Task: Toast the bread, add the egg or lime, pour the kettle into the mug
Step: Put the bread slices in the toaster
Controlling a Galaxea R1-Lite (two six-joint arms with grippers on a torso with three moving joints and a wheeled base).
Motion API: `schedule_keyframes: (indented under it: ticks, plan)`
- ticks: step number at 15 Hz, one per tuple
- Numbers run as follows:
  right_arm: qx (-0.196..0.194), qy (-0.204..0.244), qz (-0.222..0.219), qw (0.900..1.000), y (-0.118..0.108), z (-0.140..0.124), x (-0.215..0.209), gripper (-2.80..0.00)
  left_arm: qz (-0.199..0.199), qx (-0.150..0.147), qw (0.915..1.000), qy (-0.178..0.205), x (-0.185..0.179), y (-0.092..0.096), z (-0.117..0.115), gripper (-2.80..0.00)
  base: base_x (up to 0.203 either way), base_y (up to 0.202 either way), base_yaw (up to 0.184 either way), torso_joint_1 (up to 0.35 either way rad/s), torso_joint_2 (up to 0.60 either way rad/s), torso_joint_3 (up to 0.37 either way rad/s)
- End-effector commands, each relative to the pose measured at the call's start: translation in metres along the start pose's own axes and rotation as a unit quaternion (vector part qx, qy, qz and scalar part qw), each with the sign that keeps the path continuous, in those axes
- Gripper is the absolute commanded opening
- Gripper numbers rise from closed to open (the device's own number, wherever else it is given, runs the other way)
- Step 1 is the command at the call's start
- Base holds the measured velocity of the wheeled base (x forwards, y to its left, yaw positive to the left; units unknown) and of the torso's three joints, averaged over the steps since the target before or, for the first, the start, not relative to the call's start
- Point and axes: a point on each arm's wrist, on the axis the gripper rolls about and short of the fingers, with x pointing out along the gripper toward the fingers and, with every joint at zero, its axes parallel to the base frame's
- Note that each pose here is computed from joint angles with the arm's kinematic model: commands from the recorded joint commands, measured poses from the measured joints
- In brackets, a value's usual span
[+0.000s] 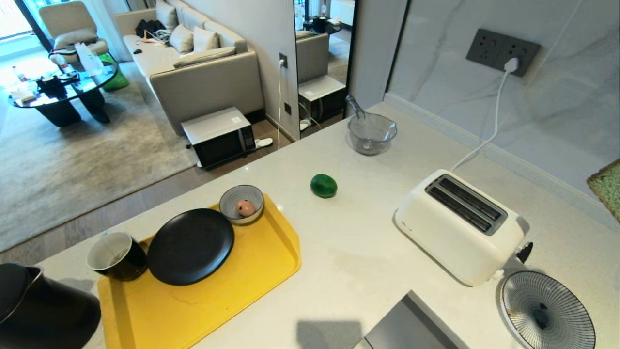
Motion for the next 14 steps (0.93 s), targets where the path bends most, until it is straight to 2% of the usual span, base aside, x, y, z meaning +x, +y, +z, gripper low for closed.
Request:
schedule_keyframes:
  ticks: [1, 4, 8, 11, 14]
  plan:
    - [-0.001, 0.007, 0.008, 1.0, 0.001, 0.001, 0.005, -2.8, 0.001, 0.0, 1.0, 0.006, 0.001, 0.0, -0.004, -2.8, 0.007, -0.002, -0.047, 0.007, 0.0, 0.002]
    - [-0.012, 0.03, 0.038, 0.999, 0.006, 0.002, 0.022, -2.8, 0.001, 0.0, 1.0, 0.006, 0.001, 0.0, -0.004, -2.8, 0.0, 0.0, 0.0, 0.0, 0.0, 0.0]
    - [-0.061, 0.067, 0.054, 0.994, 0.015, 0.004, 0.062, -2.8, 0.001, 0.0, 1.0, 0.006, 0.001, 0.0, -0.004, -2.8, 0.0, 0.0, 0.0, 0.0, 0.0, 0.0]
    - [-0.092, 0.053, 0.051, 0.993, 0.018, 0.006, 0.093, -2.8, 0.001, 0.0, 1.0, 0.006, 0.001, 0.0, -0.004, -2.8, 0.0, 0.0, 0.0, 0.0, 0.0, 0.0]
    - [-0.106, 0.059, 0.07, 0.99, 0.011, -0.001, 0.124, -2.8, 0.001, 0.0, 1.0, 0.006, 0.001, 0.0, -0.004, -2.8, 0.0, 0.0, 0.0, 0.0, 0.0, 0.0]
